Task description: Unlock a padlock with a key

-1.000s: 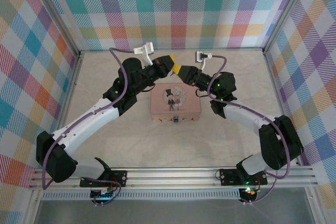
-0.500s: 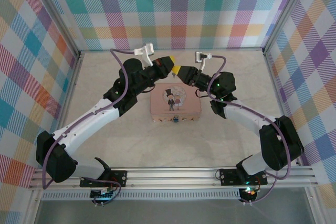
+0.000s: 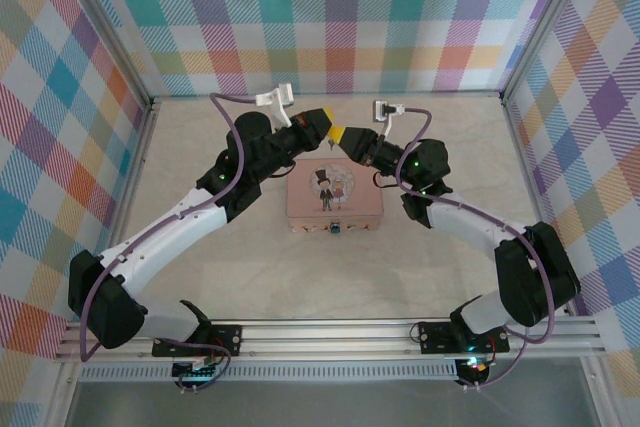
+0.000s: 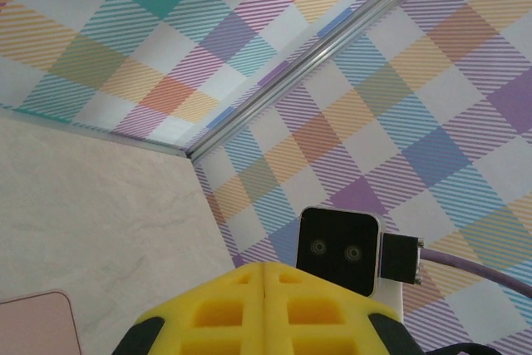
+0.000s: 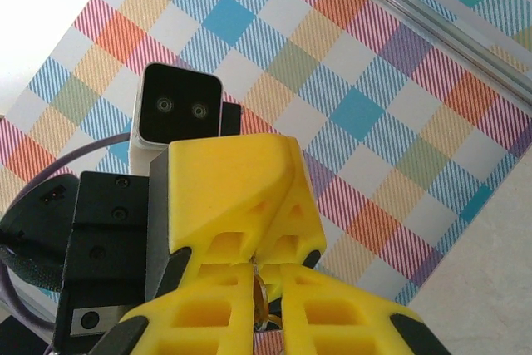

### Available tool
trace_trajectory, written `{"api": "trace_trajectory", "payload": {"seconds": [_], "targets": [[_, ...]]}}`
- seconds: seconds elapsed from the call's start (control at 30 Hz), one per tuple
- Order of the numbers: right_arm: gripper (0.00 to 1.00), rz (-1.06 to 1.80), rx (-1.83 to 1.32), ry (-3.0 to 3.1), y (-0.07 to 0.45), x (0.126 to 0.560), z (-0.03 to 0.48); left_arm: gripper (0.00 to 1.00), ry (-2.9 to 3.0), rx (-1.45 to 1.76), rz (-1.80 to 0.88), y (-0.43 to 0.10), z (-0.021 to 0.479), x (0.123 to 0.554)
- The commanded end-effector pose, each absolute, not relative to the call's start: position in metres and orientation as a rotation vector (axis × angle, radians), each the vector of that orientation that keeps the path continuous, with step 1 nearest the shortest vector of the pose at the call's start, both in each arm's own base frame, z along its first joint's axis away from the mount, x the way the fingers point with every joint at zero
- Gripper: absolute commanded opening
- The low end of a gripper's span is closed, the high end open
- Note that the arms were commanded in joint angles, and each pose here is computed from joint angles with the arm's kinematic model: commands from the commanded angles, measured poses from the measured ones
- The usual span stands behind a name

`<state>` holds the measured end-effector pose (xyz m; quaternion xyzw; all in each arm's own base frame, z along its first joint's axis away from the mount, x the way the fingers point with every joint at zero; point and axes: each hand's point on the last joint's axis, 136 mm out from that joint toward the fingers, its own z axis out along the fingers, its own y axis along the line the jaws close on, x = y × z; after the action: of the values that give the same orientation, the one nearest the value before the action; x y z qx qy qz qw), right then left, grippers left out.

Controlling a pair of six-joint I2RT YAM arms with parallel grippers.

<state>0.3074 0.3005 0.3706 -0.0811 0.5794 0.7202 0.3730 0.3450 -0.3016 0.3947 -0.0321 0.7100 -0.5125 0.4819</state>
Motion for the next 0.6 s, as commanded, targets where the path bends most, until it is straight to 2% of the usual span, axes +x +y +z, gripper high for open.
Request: {"api": "trace_trajectory", "payload": {"seconds": [0.0, 0.07, 0.17, 0.2, 0.27, 0.4, 0.5, 0.53, 0.57], "targets": [[0.11, 1.832, -0.251, 1.440, 0.2975, 0.2983, 0.3806, 0.00, 1.660, -0.060, -1.257, -0.2960, 0.4155, 0.3344], [0.02, 1.834, -0.263, 1.436, 0.2978, 0.2969, 0.3818, 0.00, 1.659, -0.059, -1.257, -0.2963, 0.4162, 0.3348], [0.00, 1.833, -0.273, 1.428, 0.2977, 0.2957, 0.3829, 0.00, 1.662, -0.058, -1.260, -0.2977, 0.4157, 0.3354], [0.01, 1.833, -0.273, 1.428, 0.2977, 0.2958, 0.3831, 0.00, 1.663, -0.058, -1.260, -0.2978, 0.4154, 0.3355], [0.20, 1.826, -0.253, 1.445, 0.2970, 0.2987, 0.3801, 0.00, 1.661, -0.059, -1.255, -0.2969, 0.4163, 0.3354], [0.20, 1.819, -0.246, 1.452, 0.2960, 0.2999, 0.3782, 0.00, 1.665, -0.056, -1.250, -0.2967, 0.4160, 0.3354], [0.12, 1.823, -0.265, 1.446, 0.2971, 0.2980, 0.3819, 0.00, 1.672, -0.058, -1.258, -0.2989, 0.4135, 0.3364], [0.13, 1.824, -0.271, 1.445, 0.2973, 0.2974, 0.3826, 0.00, 1.675, -0.056, -1.263, -0.3003, 0.4120, 0.3368], [0.19, 1.827, -0.282, 1.437, 0.2975, 0.2958, 0.3853, 0.00, 1.677, -0.055, -1.266, -0.3012, 0.4113, 0.3373]]}}
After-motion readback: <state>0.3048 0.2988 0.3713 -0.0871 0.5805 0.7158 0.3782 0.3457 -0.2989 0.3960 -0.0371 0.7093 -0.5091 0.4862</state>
